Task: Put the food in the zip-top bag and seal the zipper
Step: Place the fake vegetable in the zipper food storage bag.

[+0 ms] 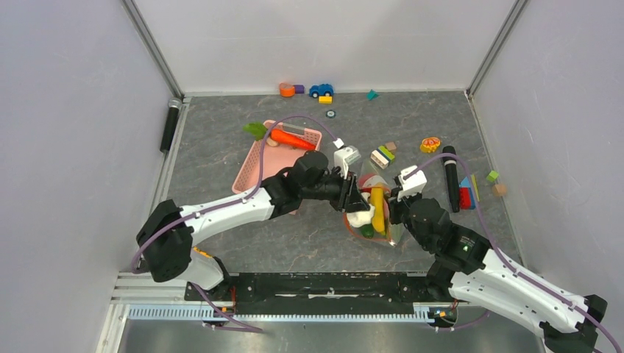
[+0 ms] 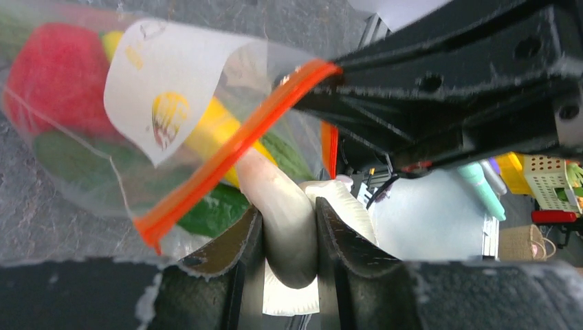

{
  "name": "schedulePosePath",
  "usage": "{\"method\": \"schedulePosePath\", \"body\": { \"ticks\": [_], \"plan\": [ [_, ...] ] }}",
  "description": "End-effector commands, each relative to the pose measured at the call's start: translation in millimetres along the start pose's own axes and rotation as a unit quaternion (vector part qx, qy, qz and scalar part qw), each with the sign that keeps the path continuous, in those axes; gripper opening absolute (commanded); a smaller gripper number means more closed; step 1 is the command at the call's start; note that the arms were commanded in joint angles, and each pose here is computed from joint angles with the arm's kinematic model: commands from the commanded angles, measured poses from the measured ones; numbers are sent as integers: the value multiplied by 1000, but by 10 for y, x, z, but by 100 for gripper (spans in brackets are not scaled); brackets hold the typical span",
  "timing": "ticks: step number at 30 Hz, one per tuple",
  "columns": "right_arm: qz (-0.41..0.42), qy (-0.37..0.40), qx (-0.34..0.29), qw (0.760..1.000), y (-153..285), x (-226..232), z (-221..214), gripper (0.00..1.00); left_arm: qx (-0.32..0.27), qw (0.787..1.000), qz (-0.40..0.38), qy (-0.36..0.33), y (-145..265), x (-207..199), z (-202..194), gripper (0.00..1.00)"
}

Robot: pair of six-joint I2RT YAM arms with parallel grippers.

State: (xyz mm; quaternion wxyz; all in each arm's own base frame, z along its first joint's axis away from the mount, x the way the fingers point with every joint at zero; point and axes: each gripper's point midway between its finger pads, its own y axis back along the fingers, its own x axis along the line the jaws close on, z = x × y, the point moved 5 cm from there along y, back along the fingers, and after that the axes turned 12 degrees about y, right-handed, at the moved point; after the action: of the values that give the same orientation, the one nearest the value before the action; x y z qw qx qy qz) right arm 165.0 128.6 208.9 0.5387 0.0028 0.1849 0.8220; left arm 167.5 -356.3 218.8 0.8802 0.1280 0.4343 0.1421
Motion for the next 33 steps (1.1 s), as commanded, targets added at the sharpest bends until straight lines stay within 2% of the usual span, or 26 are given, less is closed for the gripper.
{"method": "schedulePosePath", "body": {
  "ticks": [1,5,9,15,19,21,22,24,26,33],
  "plan": [
    [21,-42,-50,998,85,10,324,2,-36,999,15,-13,-124,-88,248,26],
    [43,-57,-64,995,131,48,390,2,-42,998,47,-2,-223,-39,316,27],
    [46,-76,-72,993,146,55,443,2,-23,998,63,4,-321,-18,288,28],
    [61,-84,-78,992,169,87,508,3,-47,985,164,28,-391,224,366,35],
    [73,-85,-85,990,187,108,533,3,-55,976,205,40,-435,320,419,39],
    [75,-86,-87,990,197,108,538,3,-54,973,220,46,-446,355,426,48],
    [75,-86,-87,990,200,105,537,3,-58,970,230,46,-442,377,439,63],
    [74,-86,-89,990,206,98,537,3,-59,968,239,47,-431,390,447,72],
    [70,-84,-89,990,208,85,526,3,-60,967,243,47,-406,393,445,81],
    [46,-78,-87,992,217,10,501,3,-81,956,280,37,-241,412,495,100]
  ]
}}
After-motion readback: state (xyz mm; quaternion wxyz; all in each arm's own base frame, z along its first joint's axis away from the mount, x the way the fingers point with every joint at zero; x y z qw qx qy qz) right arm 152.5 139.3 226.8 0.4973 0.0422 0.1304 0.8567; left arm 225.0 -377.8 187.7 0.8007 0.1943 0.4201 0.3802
